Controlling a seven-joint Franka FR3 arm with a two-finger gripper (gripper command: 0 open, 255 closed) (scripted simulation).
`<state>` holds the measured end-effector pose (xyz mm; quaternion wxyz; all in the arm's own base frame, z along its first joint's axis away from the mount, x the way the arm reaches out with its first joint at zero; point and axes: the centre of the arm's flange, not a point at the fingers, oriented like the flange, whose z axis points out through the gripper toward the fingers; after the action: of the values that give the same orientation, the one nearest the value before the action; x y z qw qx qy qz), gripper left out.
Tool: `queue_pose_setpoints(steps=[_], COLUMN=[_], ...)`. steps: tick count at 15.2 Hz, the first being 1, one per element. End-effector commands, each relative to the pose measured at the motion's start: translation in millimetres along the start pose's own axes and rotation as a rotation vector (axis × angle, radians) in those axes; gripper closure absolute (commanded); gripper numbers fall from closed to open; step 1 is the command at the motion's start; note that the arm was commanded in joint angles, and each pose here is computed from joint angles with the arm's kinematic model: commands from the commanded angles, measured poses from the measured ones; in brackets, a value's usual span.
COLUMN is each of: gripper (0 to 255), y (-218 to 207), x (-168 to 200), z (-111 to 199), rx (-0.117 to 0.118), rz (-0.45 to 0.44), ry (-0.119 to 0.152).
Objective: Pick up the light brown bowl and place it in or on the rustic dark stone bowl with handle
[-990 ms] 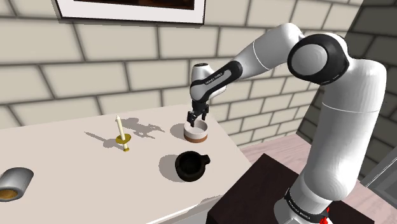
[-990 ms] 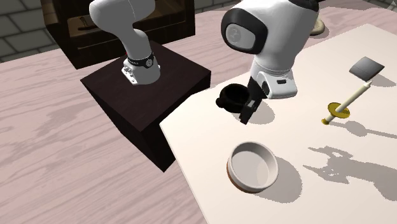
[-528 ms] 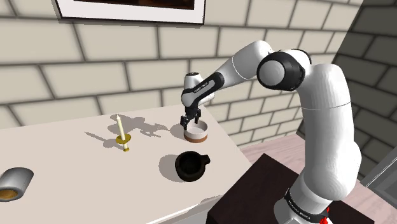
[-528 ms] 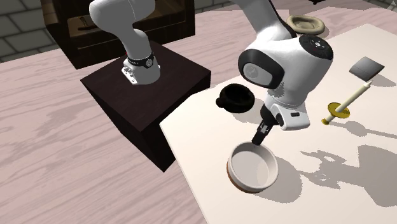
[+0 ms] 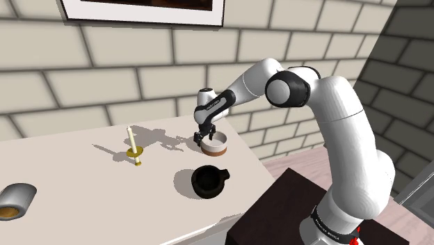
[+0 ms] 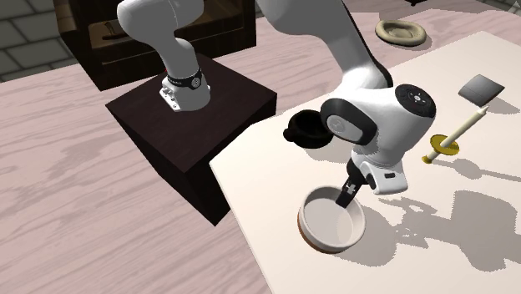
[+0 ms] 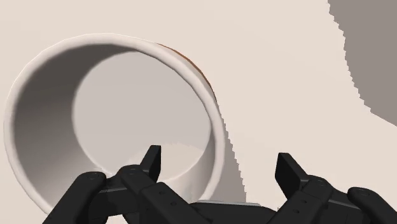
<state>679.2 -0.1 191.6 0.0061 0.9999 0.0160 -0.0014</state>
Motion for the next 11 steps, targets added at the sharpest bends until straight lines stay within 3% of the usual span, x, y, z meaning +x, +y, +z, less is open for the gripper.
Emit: queue_pose_setpoints(steps=[1, 10, 11], gripper=[0, 0, 255], y=[1.0, 1.0, 1.0], x=[-0.3, -0.3, -0.3], z=[12.0, 20.3, 20.3], rx=[0.000, 0.000, 0.000], rz=[0.000, 0.000, 0.000], ry=[0.000, 0.000, 0.000])
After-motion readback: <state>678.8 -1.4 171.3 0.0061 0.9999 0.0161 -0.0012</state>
